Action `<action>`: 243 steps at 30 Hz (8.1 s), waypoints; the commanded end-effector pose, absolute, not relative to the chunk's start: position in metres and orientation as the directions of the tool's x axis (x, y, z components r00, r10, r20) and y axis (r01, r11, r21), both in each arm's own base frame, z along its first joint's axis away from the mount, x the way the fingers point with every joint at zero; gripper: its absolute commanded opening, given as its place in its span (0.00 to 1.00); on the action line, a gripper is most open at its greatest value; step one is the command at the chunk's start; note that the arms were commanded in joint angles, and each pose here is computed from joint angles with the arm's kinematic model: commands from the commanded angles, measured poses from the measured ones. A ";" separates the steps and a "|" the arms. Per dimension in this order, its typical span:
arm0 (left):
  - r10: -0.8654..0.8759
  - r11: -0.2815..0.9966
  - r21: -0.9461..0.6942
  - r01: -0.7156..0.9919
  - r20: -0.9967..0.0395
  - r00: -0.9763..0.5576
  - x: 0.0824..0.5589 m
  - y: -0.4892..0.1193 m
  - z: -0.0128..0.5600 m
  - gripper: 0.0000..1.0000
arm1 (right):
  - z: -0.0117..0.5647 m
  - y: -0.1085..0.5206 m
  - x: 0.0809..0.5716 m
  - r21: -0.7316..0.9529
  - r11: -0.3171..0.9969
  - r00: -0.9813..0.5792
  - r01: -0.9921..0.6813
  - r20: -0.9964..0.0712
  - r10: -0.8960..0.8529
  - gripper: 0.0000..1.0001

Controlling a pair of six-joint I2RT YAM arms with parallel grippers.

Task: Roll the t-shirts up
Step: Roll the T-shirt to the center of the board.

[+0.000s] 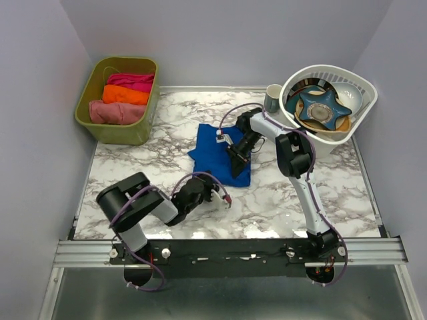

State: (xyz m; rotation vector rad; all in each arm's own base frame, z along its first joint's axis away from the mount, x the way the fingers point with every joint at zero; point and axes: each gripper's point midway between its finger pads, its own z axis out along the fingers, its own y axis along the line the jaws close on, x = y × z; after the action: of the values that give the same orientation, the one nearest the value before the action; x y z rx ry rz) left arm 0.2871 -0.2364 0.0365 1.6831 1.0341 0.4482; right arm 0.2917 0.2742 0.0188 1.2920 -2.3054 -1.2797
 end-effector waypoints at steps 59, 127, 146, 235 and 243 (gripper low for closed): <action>0.665 0.142 0.214 0.966 -0.744 0.067 0.233 -0.257 0.077 0.00 | 0.059 0.267 0.243 -0.381 -0.187 0.402 -0.905 -0.627 -0.668 0.19; 0.790 0.133 0.025 0.991 -0.607 -0.091 0.265 -0.156 0.108 0.49 | -0.016 0.208 0.235 0.797 0.355 -0.520 -0.488 0.061 -0.852 0.03; 0.587 0.064 0.825 0.562 -0.487 0.647 0.191 -0.239 0.104 0.78 | -0.030 0.204 0.226 0.766 0.408 -0.472 -0.497 0.156 -0.868 0.08; 0.800 -0.132 -0.335 0.933 -0.592 -0.100 0.143 -0.235 0.089 0.00 | 0.046 0.220 0.165 0.061 0.053 -0.080 -0.997 -0.638 -0.766 0.07; 0.791 -0.082 -0.457 0.886 -0.570 -0.221 0.171 -0.249 0.094 0.00 | 0.048 0.206 0.150 0.408 -0.013 -0.264 -0.913 -0.615 -0.743 0.08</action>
State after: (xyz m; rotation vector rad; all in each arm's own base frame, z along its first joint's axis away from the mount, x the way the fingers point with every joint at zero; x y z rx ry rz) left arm 0.1835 -0.2474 0.0752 1.9423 1.9872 -0.9878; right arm 0.1984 0.2405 0.0744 2.4260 -2.4982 -1.2408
